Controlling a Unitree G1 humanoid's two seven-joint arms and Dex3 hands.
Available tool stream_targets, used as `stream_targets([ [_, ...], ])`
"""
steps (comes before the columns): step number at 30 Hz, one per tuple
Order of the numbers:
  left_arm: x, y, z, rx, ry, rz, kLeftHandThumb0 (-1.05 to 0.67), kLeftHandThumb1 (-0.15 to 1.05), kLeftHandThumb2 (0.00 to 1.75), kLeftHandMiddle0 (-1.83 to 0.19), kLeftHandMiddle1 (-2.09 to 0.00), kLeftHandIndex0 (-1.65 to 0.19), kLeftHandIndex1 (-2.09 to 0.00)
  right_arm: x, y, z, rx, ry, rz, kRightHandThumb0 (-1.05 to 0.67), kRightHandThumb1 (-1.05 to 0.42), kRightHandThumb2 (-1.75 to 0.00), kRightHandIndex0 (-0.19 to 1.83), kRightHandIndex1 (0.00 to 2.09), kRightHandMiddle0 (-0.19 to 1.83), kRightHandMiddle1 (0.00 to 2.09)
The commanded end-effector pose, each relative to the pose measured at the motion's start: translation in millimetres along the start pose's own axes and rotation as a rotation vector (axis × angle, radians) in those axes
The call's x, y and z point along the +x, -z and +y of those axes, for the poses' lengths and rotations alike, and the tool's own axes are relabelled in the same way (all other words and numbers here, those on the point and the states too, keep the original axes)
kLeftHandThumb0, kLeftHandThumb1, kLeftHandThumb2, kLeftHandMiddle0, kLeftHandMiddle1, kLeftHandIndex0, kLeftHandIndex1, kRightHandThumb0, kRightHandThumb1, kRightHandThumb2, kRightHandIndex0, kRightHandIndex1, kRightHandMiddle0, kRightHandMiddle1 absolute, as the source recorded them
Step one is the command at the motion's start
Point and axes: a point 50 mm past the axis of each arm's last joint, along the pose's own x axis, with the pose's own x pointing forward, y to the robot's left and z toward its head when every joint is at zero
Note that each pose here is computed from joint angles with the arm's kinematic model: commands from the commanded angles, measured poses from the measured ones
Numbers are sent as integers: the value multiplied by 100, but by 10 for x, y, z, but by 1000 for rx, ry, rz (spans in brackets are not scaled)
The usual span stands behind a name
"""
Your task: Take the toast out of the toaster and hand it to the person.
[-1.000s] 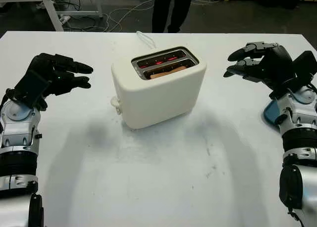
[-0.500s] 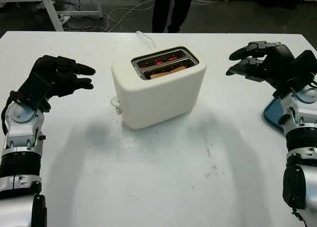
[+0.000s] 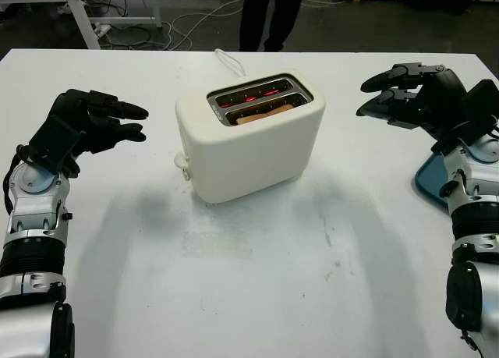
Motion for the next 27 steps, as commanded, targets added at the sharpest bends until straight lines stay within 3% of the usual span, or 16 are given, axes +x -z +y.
stream_targets([
  [1,26,-73,19,-2,0,-37,-105,74,0,-151,-9,-144,-1,-41,-34,-47,-40,19,-16,-47,-55,0,101,75,115,35],
  [20,-28,-98,18,10,-18,-57,-105,73,0,-151,-9,-144,-1,-23,23,24,-5,1,9,-41,-54,-1,102,80,112,33],
  [27,-35,-160,47,19,-29,-63,-105,73,0,-150,-8,-143,0,-31,-32,13,-22,-14,-15,-49,-56,-2,100,79,110,34],
])
